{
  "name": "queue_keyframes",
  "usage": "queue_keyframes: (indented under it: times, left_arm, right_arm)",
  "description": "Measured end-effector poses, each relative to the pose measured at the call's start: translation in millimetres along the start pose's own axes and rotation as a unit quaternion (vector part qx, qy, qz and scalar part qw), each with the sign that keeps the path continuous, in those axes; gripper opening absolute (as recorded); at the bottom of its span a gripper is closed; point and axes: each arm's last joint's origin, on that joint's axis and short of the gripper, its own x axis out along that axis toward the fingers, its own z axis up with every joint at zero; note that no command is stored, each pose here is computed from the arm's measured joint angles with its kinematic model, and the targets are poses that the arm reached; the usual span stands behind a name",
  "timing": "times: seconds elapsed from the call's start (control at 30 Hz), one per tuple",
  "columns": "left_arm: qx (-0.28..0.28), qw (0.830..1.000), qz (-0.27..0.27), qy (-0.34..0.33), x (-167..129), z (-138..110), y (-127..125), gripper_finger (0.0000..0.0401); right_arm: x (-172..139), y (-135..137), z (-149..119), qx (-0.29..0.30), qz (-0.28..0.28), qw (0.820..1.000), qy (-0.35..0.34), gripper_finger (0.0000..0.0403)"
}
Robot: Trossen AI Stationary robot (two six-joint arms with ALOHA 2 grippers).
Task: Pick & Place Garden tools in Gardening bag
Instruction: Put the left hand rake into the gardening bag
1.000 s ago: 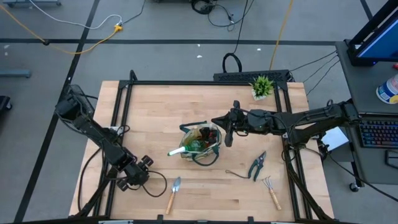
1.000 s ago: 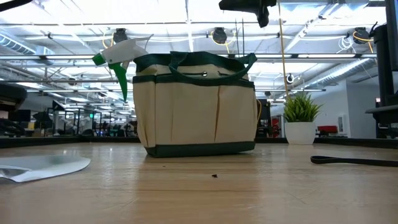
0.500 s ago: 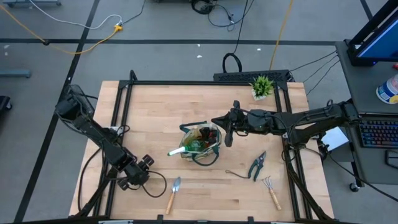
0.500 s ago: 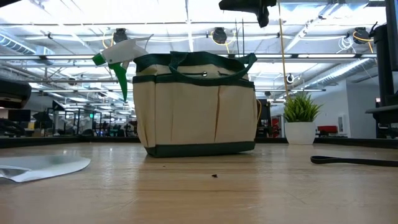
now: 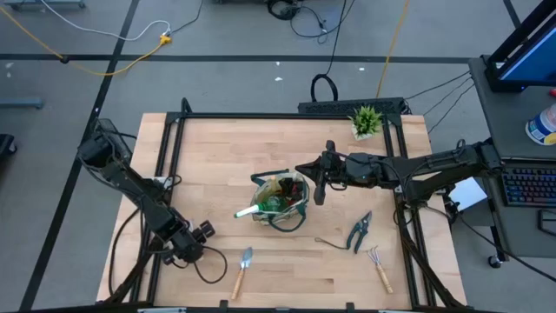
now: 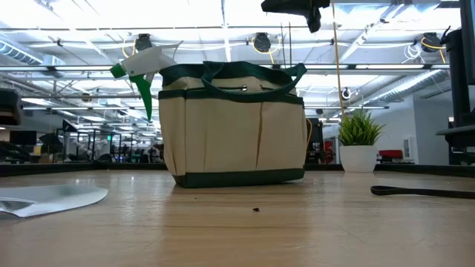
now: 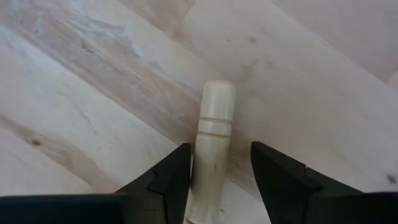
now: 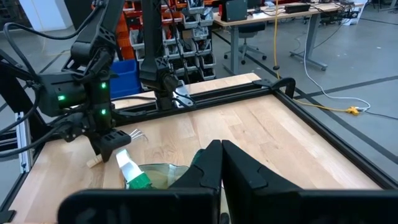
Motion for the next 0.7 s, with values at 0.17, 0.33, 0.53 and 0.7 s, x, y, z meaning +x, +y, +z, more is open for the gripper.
queue_keyframes:
  times: [0.17, 0.33, 0.53, 0.7]
  left_arm:
    - [0.003, 1.0, -0.001, 0.0, 0.2, 0.4, -2.4, 0.0175]
    - [0.002, 1.0, 0.007, 0.002, 0.3, 0.2, -2.2, 0.0175]
    - [0.003, 1.0, 0.007, 0.002, 0.9, -0.6, -2.2, 0.0175]
    - [0.003, 1.0, 0.008, -0.002, 3.6, -4.3, -2.5, 0.015]
  right_arm:
    - [0.0, 0.0, 0.0, -0.001, 0.0, 1.0, 0.0, 0.0]
    - [0.0, 0.0, 0.0, -0.004, 0.0, 1.0, 0.0, 0.0]
    - [0.0, 0.1, 0.0, -0.004, 0.0, 1.0, 0.0, 0.0]
    - [0.1, 0.0, -0.1, -0.004, 0.0, 1.0, 0.0, 0.0]
